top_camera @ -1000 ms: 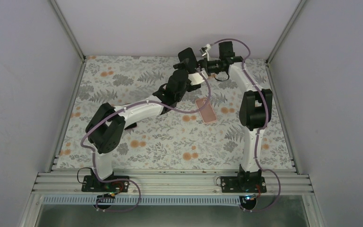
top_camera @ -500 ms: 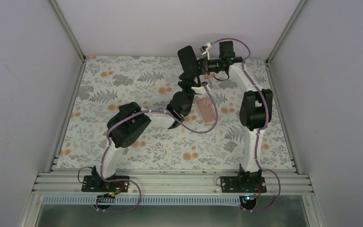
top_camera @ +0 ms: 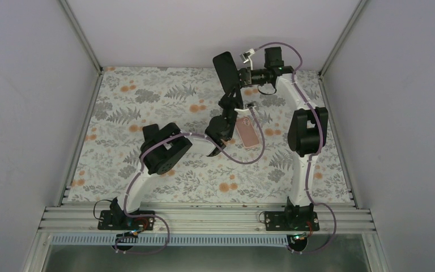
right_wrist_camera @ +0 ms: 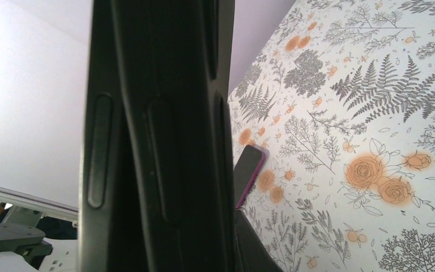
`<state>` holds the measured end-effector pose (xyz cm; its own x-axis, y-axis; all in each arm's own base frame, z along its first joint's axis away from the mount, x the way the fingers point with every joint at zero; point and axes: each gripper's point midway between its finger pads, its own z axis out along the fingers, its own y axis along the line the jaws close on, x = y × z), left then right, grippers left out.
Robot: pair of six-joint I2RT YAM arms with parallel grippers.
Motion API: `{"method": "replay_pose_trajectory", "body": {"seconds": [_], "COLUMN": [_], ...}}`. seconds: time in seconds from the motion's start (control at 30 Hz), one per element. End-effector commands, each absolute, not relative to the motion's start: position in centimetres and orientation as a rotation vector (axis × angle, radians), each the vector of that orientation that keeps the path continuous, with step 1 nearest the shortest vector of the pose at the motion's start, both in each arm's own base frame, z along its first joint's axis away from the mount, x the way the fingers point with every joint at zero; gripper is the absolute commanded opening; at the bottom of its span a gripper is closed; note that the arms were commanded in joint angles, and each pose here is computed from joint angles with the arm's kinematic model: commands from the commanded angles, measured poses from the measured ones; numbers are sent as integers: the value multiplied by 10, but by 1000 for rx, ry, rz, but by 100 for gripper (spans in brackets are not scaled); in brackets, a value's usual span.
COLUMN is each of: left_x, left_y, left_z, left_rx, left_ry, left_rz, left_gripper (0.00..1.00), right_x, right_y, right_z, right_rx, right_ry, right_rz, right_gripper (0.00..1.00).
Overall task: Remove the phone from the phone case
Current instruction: Remove the phone case from the phone.
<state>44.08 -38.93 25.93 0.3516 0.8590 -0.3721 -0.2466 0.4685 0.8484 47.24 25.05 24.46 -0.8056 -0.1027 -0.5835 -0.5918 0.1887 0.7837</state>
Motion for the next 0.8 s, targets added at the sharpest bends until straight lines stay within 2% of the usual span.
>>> {"method": "replay_pose_trajectory", "body": {"seconds": [0.0,0.1,0.23,0.77], "left_x": [464,461,455,415], "left_y": [-321,-318,-314,-329], "left_z": [306,312,322,329], "left_rx": [524,510,499,533], "left_ry": [957,944,942,917], "left_rz": [982,984,967,891], "left_gripper": [14,6,3,2], "right_x": [430,432,437,478], "right_y": [255,254,253,231], "right_z": [274,270,263,238], "right_rx": [-674,-657,-640,-554], "right_ry": [2042,2056,2071,2150], "right_rz": [1886,1878,1868,1678], "right_gripper": [3,3,3,3]}}
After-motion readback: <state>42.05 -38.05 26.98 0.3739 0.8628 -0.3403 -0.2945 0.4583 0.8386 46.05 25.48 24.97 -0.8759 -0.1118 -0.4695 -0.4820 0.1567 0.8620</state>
